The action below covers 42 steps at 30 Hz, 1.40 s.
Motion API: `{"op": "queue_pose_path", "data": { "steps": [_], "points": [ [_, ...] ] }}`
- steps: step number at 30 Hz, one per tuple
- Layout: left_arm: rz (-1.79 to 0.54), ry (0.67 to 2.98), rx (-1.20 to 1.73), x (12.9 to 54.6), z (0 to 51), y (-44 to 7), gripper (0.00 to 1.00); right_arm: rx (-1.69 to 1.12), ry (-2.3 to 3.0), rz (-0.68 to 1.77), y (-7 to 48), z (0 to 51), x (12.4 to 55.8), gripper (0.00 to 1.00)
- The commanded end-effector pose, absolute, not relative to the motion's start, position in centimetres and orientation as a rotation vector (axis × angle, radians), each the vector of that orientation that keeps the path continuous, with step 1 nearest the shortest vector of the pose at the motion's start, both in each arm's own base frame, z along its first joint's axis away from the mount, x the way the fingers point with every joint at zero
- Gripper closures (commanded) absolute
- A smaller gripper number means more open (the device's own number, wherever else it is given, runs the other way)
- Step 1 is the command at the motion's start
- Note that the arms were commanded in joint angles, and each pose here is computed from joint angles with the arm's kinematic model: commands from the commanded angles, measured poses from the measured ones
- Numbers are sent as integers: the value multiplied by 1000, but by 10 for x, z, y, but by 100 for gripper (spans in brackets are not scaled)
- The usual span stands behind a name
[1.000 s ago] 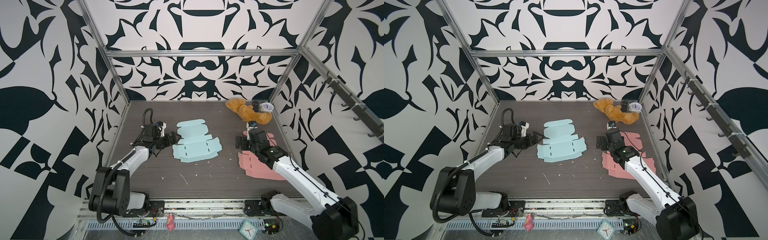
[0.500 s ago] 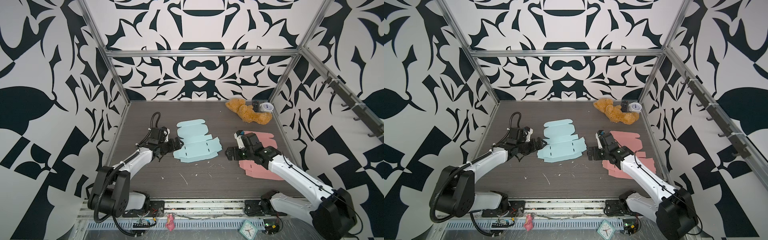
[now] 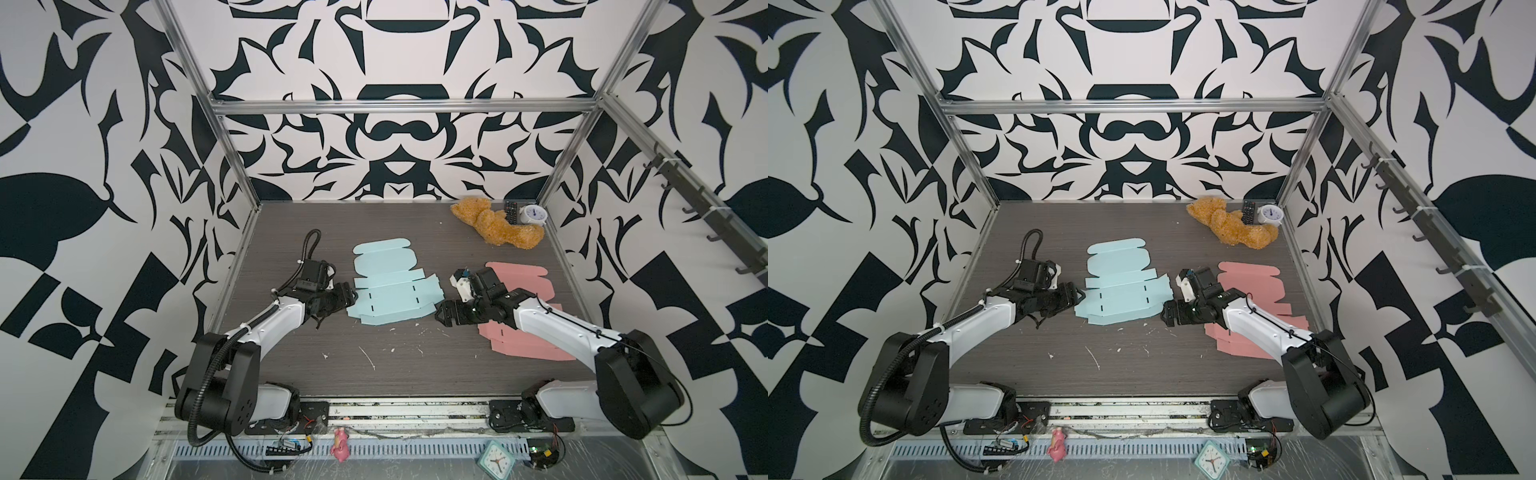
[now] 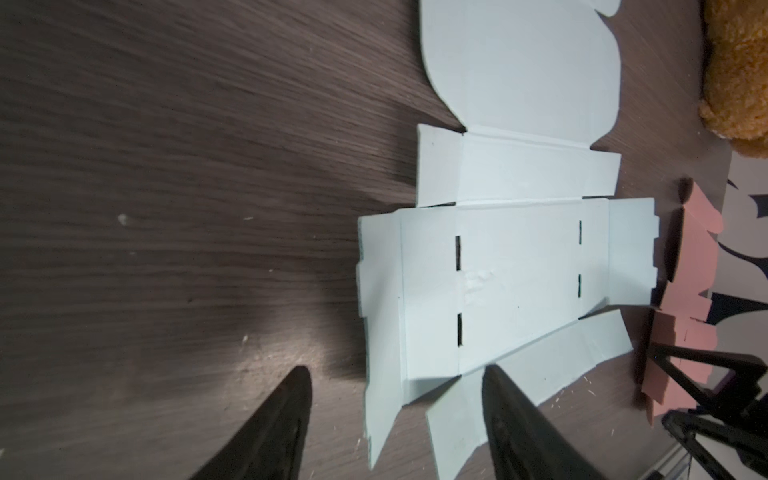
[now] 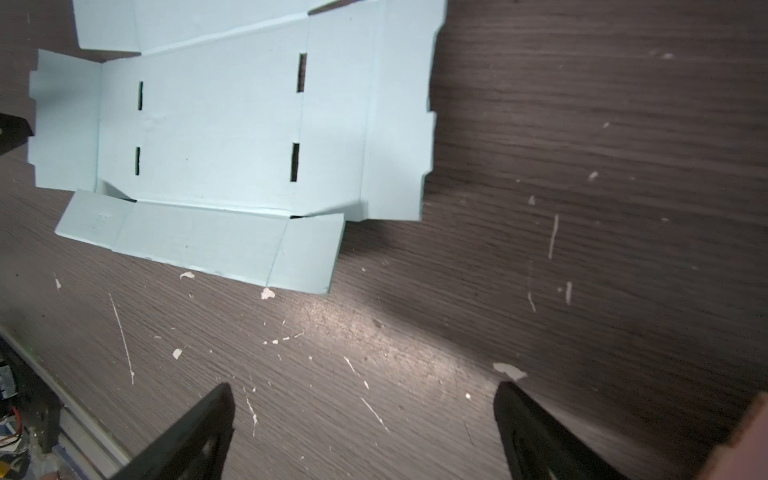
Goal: Fold the paper box
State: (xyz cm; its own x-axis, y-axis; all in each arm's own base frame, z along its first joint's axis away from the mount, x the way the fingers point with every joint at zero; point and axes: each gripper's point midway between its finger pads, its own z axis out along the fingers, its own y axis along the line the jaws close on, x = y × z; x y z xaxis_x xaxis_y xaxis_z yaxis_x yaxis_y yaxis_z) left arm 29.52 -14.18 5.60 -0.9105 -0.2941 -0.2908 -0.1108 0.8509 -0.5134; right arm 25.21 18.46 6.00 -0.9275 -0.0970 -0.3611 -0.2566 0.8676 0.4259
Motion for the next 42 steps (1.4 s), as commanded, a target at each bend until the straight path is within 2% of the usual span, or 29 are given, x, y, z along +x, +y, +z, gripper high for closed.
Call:
{"op": "queue_pose_path", "data": {
  "steps": [1,13,21,26,34,42],
  "points": [
    [-684,2694,-334,301,49,-142,42,-318,2650,752,199,71,263,1],
    [-746,2707,-393,301,36,-148,70,-346,2663,790,212,58,275,8],
    [-762,2701,-382,297,42,-149,83,-345,2652,809,219,55,285,15],
    [-787,2702,-384,291,44,-151,85,-346,2650,811,222,51,290,18],
    [-802,2701,-384,281,44,-152,88,-359,2640,817,228,50,302,30],
    [-812,2699,-402,267,44,-151,88,-358,2635,822,233,45,315,52]
  ]
}}
